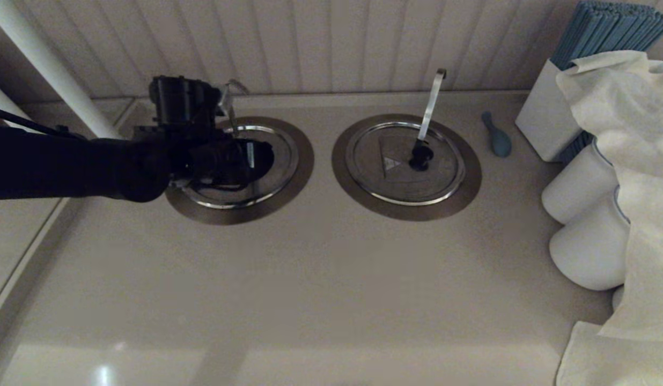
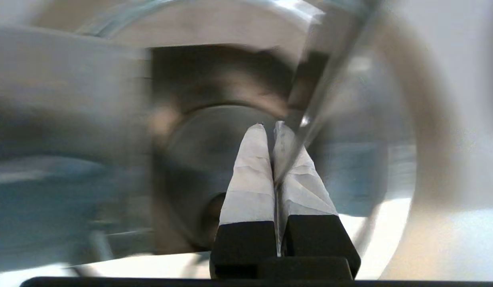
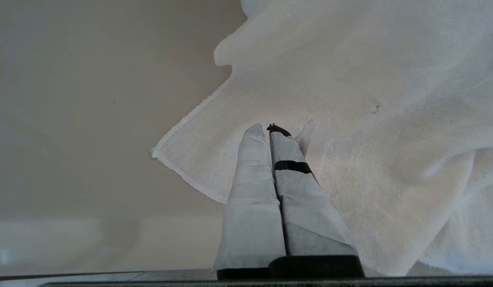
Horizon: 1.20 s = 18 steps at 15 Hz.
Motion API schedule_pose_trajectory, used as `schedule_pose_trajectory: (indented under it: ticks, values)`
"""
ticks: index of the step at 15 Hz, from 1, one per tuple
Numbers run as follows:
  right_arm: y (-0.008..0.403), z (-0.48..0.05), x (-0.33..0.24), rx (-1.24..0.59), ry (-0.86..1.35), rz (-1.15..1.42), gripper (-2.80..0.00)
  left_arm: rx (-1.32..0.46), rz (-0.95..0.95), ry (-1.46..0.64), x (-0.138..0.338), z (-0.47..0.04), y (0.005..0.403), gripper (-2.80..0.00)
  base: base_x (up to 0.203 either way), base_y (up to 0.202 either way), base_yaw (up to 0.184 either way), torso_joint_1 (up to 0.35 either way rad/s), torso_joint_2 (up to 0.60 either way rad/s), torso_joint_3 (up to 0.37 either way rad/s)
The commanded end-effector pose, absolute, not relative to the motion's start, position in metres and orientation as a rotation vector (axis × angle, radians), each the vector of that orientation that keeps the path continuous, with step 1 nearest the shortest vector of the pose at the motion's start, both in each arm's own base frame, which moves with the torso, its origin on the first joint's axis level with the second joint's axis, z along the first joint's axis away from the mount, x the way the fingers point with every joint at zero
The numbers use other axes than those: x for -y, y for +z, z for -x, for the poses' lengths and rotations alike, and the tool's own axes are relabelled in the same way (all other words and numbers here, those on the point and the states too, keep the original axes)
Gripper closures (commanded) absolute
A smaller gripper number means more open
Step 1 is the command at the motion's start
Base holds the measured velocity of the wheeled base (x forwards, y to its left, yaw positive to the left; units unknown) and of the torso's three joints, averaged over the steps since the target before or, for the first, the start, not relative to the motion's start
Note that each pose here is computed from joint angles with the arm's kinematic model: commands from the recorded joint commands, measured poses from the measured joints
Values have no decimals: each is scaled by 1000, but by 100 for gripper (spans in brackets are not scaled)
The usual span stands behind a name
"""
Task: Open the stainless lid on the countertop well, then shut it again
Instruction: Stir with a spoon
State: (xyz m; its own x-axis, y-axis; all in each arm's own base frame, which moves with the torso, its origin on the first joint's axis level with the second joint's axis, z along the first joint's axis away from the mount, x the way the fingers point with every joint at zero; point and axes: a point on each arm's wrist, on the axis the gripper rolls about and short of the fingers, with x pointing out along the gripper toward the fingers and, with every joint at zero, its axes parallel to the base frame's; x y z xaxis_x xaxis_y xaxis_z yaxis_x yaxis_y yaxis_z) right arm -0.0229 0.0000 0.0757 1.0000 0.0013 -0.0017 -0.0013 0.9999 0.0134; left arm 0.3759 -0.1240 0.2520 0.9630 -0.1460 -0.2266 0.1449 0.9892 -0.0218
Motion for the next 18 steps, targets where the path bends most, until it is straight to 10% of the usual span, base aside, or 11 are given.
schedule_pose_trajectory:
  ticks: [1,18]
  values:
    - [76,23,0,-3,2,-14,0,-227,37,-162,128,-374,261,0,0,0,0,0,0,0]
    - [76,23,0,-3,2,-14,0,-27,58,27,100,-391,284,0,0,0,0,0,0,0]
